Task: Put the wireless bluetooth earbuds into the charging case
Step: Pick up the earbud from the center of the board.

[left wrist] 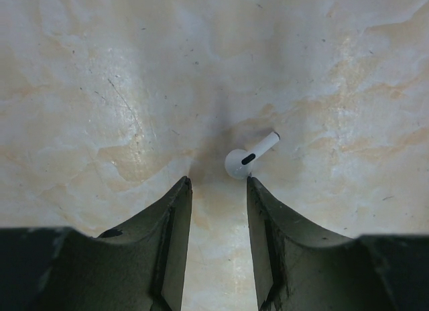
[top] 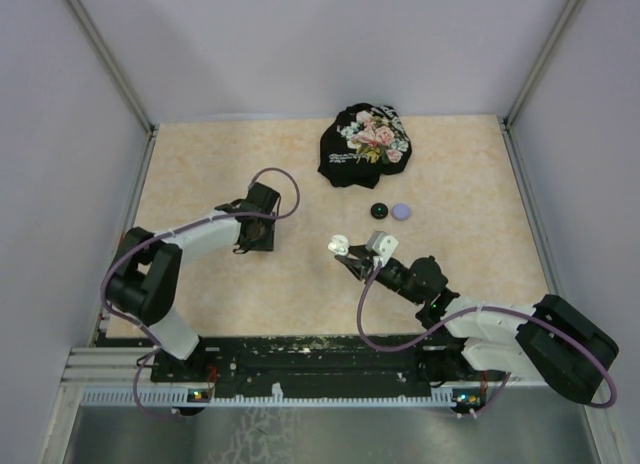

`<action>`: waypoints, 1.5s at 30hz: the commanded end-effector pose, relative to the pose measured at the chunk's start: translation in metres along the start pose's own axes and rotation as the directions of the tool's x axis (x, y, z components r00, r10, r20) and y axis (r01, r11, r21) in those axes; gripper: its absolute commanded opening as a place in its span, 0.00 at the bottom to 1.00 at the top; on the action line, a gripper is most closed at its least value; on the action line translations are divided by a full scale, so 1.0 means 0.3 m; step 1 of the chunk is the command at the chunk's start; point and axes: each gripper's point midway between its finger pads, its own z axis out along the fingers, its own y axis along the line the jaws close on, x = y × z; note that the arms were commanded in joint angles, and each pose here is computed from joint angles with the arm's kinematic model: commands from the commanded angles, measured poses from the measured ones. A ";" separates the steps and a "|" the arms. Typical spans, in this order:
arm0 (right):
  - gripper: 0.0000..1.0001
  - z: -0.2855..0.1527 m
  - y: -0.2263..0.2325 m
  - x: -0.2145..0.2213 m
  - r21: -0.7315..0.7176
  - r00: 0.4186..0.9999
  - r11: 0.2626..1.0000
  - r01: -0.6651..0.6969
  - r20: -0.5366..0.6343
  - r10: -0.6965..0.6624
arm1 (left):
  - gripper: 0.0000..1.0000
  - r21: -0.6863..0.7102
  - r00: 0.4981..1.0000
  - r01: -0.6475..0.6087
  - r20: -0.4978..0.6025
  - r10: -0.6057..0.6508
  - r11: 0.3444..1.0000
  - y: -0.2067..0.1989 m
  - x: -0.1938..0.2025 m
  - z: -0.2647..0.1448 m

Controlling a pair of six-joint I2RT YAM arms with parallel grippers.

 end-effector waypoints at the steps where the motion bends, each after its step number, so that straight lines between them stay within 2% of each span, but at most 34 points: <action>1: 0.00 0.039 0.000 -0.109 -0.014 0.995 1.000 0.020 0.093 -0.018 | 0.44 -0.074 1.000 0.008 0.031 -0.006 0.997 0.035 -0.037 0.009; 6: 0.00 0.040 0.001 -0.109 -0.014 0.996 1.000 0.019 0.092 -0.018 | 0.44 -0.157 1.000 0.006 0.031 -0.002 0.988 0.088 -0.029 0.014; 11: 0.00 0.041 0.000 -0.107 -0.013 0.996 1.000 0.018 0.089 -0.017 | 0.43 -0.163 0.998 0.042 0.052 -0.034 0.986 0.103 -0.047 0.025; 21: 0.00 0.042 0.001 -0.107 -0.014 0.996 1.000 0.016 0.084 -0.015 | 0.43 -0.104 0.994 0.091 0.077 -0.083 0.990 0.088 -0.056 -0.028; 31: 0.00 0.044 0.005 -0.108 -0.022 0.997 1.000 0.015 0.082 -0.013 | 0.44 0.051 0.984 0.149 0.094 -0.154 0.987 -0.015 -0.123 -0.073; 37: 0.00 0.044 0.004 -0.112 -0.021 0.996 1.000 0.015 0.085 -0.013 | 0.42 0.052 0.985 0.158 0.058 -0.161 0.986 -0.035 -0.120 -0.037; 45: 0.00 0.044 0.004 -0.112 -0.021 0.996 1.000 0.014 0.086 -0.012 | 0.34 0.036 0.989 0.146 0.025 -0.147 0.989 -0.046 -0.114 0.011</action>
